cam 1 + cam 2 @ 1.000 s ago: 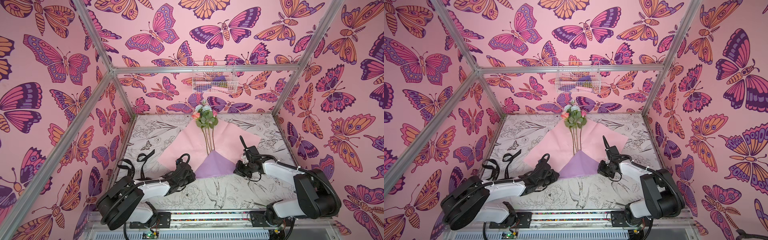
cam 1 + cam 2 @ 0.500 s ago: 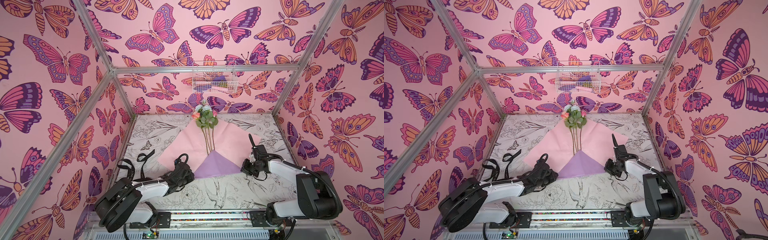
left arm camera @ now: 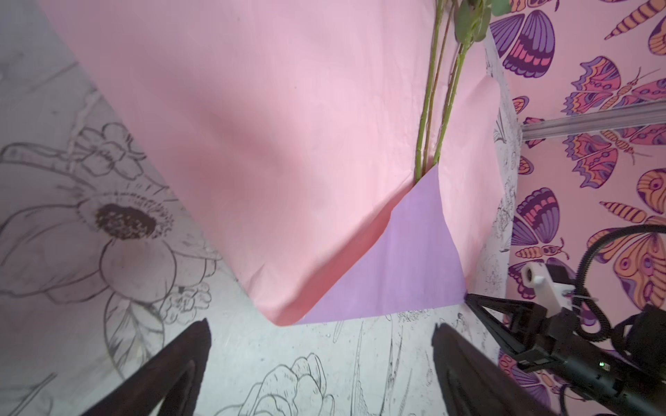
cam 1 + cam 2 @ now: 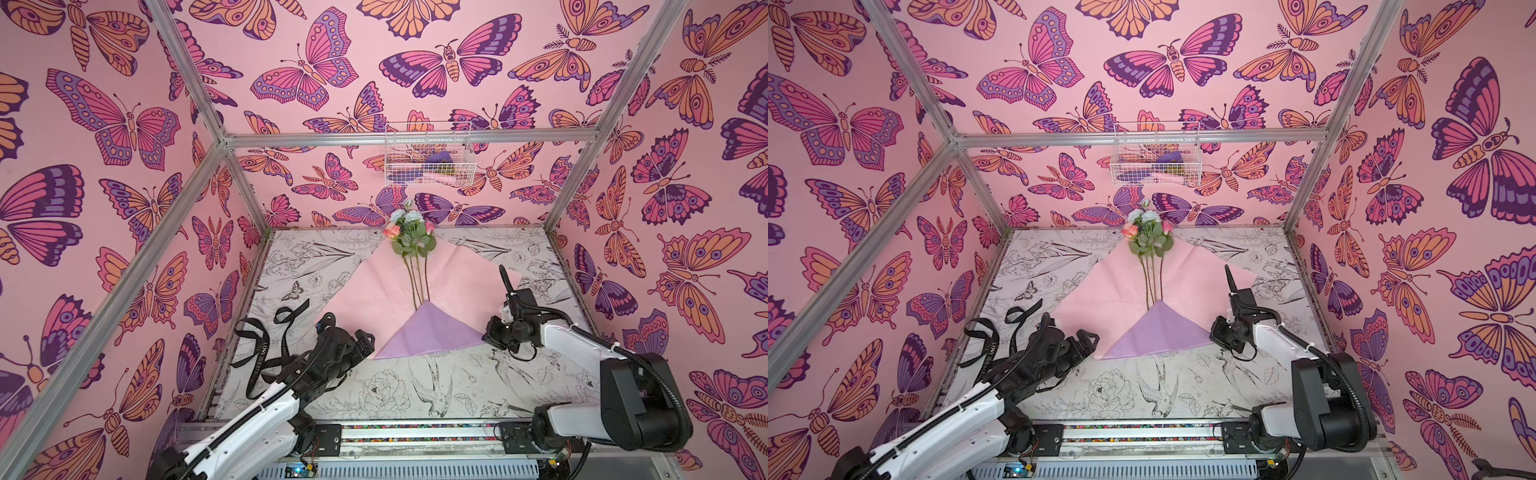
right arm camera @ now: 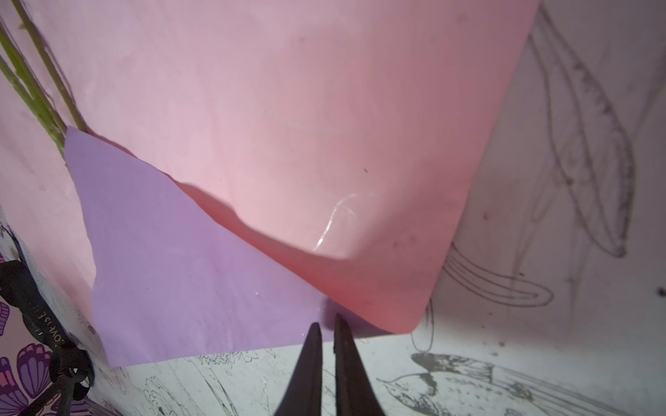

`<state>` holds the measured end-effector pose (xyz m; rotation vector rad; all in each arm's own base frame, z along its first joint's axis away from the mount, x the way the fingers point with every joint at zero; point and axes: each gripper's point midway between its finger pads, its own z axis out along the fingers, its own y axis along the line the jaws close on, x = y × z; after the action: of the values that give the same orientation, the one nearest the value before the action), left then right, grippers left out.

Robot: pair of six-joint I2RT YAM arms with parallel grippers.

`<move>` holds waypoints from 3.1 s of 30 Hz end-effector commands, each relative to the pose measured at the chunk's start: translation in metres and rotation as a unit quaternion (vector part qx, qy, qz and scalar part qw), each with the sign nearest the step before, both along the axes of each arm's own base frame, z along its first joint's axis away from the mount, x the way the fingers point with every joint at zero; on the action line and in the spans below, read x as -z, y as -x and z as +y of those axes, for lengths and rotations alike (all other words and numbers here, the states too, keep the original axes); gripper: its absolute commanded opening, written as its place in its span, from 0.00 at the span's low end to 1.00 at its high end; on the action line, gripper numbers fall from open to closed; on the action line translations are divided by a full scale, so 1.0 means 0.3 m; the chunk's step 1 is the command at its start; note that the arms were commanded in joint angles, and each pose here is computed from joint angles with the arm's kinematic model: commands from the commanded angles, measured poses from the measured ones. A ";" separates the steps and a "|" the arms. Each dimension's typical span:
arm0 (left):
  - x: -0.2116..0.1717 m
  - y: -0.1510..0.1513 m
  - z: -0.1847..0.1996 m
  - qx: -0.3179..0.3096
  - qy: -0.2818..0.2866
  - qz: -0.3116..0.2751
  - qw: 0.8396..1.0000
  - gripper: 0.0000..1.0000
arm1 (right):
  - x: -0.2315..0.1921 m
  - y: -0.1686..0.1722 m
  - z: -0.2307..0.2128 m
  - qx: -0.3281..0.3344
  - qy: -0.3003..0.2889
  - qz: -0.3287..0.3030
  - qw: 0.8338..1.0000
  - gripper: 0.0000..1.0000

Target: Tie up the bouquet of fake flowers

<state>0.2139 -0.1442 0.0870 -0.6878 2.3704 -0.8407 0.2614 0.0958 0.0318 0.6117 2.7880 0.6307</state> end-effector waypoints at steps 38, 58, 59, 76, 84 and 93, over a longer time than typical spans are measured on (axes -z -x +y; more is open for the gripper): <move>0.006 -0.185 -0.062 -0.040 -0.001 -0.179 0.983 1.00 | -0.038 -0.038 0.079 -0.015 -0.033 -0.011 0.999 0.12; -0.134 -0.389 -0.329 0.125 -0.001 -0.215 0.968 0.13 | -0.092 -0.114 0.316 -0.083 -0.070 -0.042 0.993 0.12; -0.134 -0.396 -0.340 0.130 0.000 -0.211 0.969 0.07 | -0.094 -0.117 0.336 -0.088 -0.076 -0.043 0.992 0.12; -0.180 -0.438 -0.408 0.143 0.011 -0.218 0.965 0.00 | -0.064 -0.073 0.617 -0.152 -0.135 -0.031 0.979 0.07; -0.217 -0.482 -0.466 0.146 0.024 -0.224 0.963 0.00 | 0.007 -0.055 0.698 -0.160 -0.158 -0.006 0.974 0.06; -0.219 -0.551 -0.540 0.140 0.039 -0.220 0.965 0.00 | 0.072 -0.029 0.679 -0.147 -0.156 0.011 0.977 0.05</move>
<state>0.3729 -0.2948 0.1457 -0.1697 2.0797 -1.0525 0.2747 0.2996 0.0218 0.2230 2.8265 1.1415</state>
